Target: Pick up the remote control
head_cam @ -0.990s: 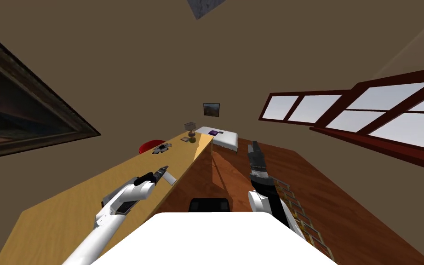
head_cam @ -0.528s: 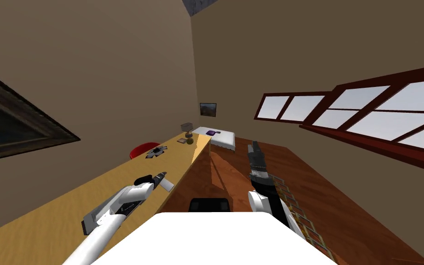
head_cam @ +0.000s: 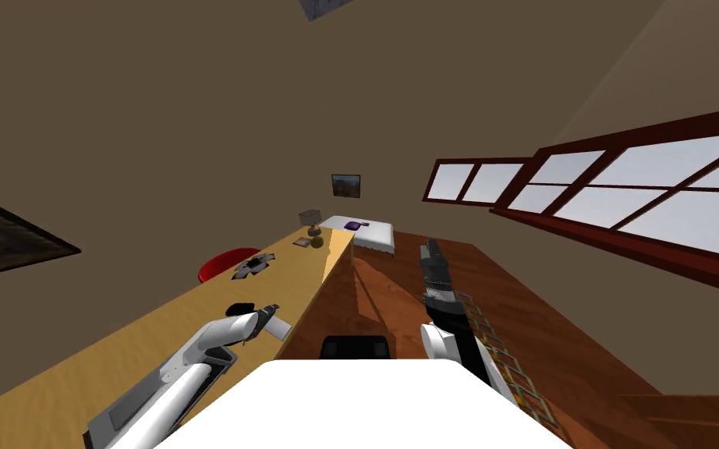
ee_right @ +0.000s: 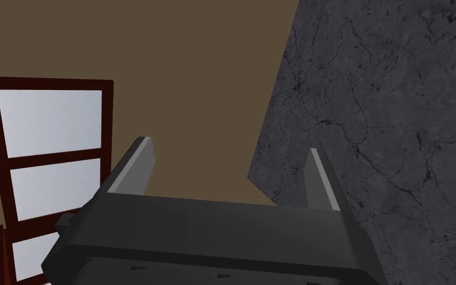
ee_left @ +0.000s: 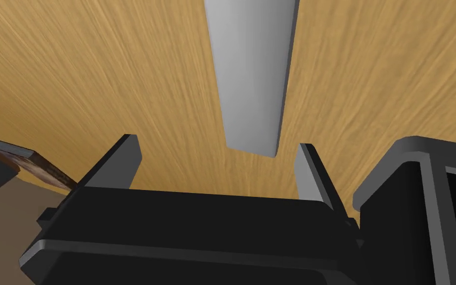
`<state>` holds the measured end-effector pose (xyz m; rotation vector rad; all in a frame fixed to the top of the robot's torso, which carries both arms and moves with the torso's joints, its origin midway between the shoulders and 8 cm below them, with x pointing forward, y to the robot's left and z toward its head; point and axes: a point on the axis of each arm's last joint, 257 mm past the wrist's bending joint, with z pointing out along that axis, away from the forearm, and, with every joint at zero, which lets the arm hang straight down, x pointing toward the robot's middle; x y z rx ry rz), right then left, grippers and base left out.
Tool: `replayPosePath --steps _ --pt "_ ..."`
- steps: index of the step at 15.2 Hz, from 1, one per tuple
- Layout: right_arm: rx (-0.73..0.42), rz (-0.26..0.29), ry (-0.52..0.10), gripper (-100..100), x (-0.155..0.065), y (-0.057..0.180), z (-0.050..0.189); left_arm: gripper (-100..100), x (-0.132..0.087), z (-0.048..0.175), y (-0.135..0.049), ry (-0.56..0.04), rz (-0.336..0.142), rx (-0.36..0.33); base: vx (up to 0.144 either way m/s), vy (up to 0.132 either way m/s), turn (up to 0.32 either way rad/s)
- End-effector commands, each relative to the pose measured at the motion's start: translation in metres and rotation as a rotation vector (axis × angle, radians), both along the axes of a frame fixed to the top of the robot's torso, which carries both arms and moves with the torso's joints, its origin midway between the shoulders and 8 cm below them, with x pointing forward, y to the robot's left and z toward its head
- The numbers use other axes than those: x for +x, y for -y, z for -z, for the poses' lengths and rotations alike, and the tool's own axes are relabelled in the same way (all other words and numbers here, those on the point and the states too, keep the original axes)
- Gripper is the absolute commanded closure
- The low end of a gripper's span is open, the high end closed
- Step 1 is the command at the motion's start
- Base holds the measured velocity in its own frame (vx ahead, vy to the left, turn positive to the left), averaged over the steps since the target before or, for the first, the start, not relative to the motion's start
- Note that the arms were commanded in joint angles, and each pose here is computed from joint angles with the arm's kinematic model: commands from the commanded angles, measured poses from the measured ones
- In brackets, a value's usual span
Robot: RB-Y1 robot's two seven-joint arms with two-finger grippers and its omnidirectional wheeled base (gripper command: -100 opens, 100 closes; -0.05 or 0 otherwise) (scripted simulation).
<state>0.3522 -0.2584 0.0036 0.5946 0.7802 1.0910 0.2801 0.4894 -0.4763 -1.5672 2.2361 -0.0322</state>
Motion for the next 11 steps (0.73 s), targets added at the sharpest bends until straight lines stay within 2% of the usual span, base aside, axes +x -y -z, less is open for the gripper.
replayPosePath --steps 1,2,3,4,5,6,7,8,9,11 --pt "0.000 0.000 0.000 0 0.000 0.000 0.000 -100 -0.016 0.009 0.004 -0.058 -0.003 -0.024 0.039 0.065 -0.142" --pt "0.000 0.000 0.000 0 0.000 0.000 0.000 -100 -0.029 0.018 0.006 -0.099 -0.004 -0.048 0.052 0.068 -0.180" --pt "0.000 0.000 0.000 0 0.000 0.000 0.000 -100 -0.033 0.019 0.007 -0.115 -0.006 -0.053 0.050 0.070 -0.155" --pt "0.000 0.000 0.000 0 0.000 0.000 0.000 -100 -0.046 0.026 0.010 -0.161 -0.007 -0.079 0.057 0.075 -0.166" --pt "0.000 0.000 0.000 0 0.000 0.000 0.000 -100 -0.048 0.027 0.010 -0.167 -0.008 -0.080 0.048 0.071 -0.151" --pt "0.000 0.000 0.000 0 0.000 0.000 0.000 -100 -0.060 0.033 0.014 -0.210 -0.008 -0.106 0.049 0.074 -0.179" --pt "0.000 0.000 0.000 0 0.000 0.000 0.000 -100 -0.061 0.033 0.014 -0.213 -0.008 -0.107 0.044 0.074 -0.135" --pt "0.000 0.000 0.000 0 0.000 0.000 0.000 -100 -0.073 0.038 0.018 -0.252 -0.007 -0.130 0.036 0.070 -0.133" --pt "0.000 0.000 0.000 0 0.000 0.000 0.000 -100 -0.074 0.038 0.018 -0.254 -0.007 -0.131 0.033 0.061 -0.107" --pt "0.000 0.000 0.000 0 0.000 0.000 0.000 -100 -0.094 0.045 0.025 -0.318 -0.005 -0.173 0.044 0.064 -0.161"
